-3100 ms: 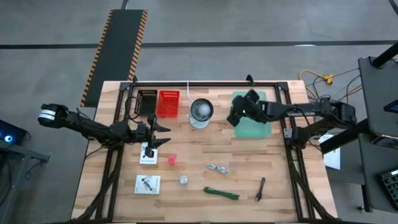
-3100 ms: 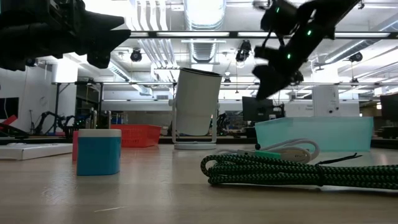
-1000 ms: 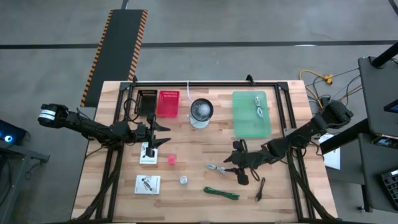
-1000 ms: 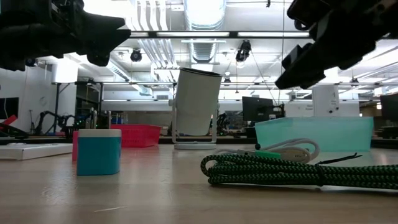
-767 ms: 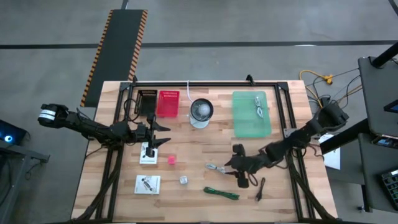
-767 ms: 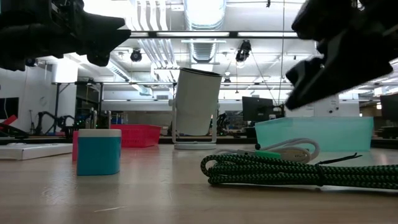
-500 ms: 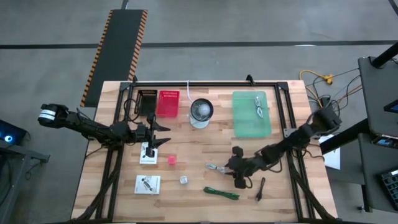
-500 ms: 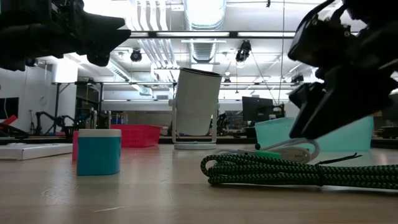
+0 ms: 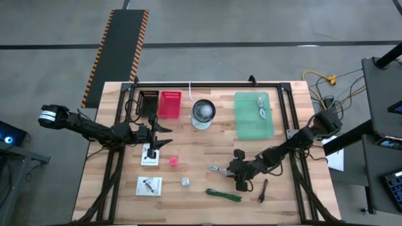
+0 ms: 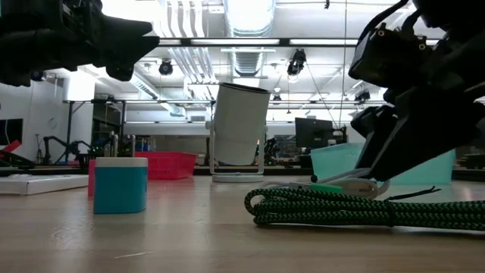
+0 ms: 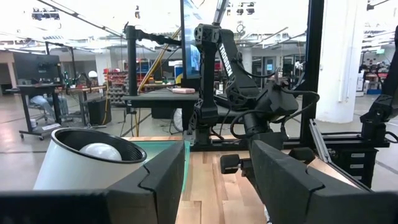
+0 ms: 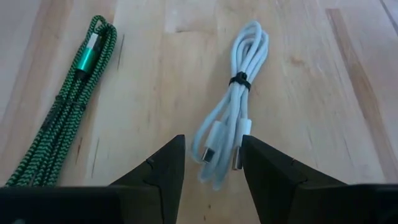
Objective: Pick and place items into bin
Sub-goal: Put the white charger cable into the green bin
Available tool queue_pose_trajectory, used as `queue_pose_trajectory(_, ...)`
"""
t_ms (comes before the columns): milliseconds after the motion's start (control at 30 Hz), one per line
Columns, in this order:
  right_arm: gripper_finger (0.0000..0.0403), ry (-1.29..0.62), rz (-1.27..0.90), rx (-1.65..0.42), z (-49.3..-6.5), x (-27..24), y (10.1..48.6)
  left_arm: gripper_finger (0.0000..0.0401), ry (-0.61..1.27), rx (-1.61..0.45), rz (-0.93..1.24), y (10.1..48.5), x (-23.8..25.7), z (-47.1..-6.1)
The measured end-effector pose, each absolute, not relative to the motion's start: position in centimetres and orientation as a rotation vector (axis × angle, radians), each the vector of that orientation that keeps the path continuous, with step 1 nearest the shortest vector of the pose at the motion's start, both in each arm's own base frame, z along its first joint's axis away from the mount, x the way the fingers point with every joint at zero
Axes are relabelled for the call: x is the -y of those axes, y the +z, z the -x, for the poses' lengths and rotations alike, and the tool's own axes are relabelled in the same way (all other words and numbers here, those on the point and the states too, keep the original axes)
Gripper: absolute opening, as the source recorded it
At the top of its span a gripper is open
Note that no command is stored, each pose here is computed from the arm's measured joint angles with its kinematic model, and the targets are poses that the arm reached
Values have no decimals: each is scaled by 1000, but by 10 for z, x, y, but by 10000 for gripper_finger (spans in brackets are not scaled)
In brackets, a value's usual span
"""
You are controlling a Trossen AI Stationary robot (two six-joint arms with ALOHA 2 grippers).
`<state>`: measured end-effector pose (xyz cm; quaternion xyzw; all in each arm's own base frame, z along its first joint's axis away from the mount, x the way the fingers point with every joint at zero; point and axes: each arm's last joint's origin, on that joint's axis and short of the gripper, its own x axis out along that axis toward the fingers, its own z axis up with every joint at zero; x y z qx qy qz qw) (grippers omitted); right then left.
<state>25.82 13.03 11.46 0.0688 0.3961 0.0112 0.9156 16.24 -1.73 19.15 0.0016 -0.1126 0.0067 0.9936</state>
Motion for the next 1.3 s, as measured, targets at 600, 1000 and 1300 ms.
queue_pose_trajectory(600, 79, 17, -117, -848, -258, -130, 106, 171, 13, 226, -3, 191, 17, -162)
queue_pose_trajectory(1000, 17, 13, -113, -850, -258, -130, 105, 171, 13, 226, -3, 191, 17, -162)
queue_pose_trajectory(1300, 15, 9, -95, -823, -260, -132, 108, 171, 13, 226, -3, 191, 17, -162)
